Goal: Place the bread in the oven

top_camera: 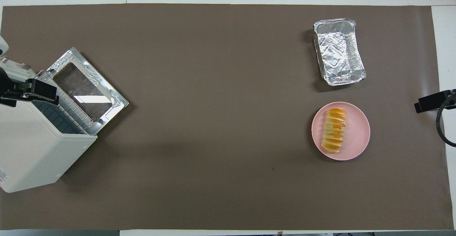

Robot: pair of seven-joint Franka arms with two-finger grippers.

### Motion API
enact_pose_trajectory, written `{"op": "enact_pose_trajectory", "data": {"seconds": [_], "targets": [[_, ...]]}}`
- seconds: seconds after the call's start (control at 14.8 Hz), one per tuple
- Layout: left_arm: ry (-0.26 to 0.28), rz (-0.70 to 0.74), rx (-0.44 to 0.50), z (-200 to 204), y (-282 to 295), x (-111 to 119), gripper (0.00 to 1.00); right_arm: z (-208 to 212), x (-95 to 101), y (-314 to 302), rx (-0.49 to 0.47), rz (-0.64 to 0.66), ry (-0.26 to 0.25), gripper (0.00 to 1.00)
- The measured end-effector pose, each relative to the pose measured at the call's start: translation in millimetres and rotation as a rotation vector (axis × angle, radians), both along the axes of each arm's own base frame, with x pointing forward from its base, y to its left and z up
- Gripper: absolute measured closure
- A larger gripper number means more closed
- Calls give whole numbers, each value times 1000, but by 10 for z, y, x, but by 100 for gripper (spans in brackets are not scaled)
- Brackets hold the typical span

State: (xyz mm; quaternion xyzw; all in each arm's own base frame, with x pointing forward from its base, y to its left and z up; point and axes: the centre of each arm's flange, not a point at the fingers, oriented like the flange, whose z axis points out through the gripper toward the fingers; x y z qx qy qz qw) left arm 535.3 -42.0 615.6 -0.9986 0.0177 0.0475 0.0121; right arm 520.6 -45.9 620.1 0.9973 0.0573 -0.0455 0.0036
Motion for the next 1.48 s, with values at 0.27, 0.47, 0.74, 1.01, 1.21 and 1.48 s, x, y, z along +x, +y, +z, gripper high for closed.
{"op": "enact_pose_trajectory", "data": {"seconds": [0.27,0.47,0.74,1.01,1.21,1.48], "targets": [[0,0,0,0,0,0,0,0,0,0,0,0,0,0],[0,0,0,0,0,0,0,-6,0,3,0,1,1,0],[0,0,0,0,0,0,0,-136,-11,94,-1,-9,22,0],[0,0,0,0,0,0,0,-609,-53,425,-17,-97,5,0],[0,0,0,0,0,0,0,-1147,-188,694,-29,-150,16,0],[0,0,0,0,0,0,0,-1968,-278,818,-32,-196,2,0]]}}
